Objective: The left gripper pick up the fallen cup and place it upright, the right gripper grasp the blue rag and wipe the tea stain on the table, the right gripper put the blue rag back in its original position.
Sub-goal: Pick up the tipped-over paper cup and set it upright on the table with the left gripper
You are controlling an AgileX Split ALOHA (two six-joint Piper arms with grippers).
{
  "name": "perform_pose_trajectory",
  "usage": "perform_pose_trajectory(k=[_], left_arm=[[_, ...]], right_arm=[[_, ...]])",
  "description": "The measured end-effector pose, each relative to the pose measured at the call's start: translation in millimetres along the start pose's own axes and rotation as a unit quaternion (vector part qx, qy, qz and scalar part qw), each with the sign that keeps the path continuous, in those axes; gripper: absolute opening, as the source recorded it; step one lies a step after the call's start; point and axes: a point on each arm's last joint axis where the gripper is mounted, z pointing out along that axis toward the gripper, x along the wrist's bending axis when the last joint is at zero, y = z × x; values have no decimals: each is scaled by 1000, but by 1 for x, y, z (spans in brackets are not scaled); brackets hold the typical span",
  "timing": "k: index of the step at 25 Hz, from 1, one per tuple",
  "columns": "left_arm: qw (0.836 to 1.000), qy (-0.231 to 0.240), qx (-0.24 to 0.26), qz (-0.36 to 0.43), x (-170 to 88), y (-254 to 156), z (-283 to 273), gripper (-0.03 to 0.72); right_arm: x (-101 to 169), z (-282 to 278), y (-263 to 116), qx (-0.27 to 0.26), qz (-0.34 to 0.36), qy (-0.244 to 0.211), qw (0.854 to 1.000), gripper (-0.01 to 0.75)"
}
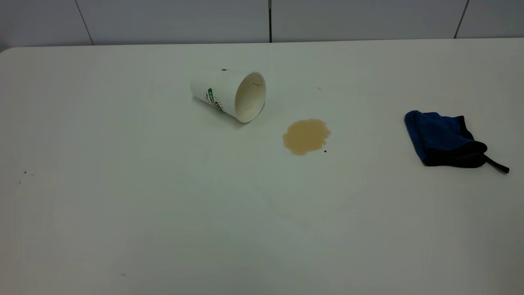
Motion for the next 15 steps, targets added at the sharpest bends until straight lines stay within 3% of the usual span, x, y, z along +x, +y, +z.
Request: perform_pose_trajectory(k=[5, 15], left_arm=[[1000, 0, 0, -8, 0, 11, -6, 510], [998, -9, 57, -17, -7, 72, 26, 510]], right_arm=[[0, 0, 0, 0, 0, 0, 1000, 526], [0, 0, 0, 0, 0, 0, 1000, 526]])
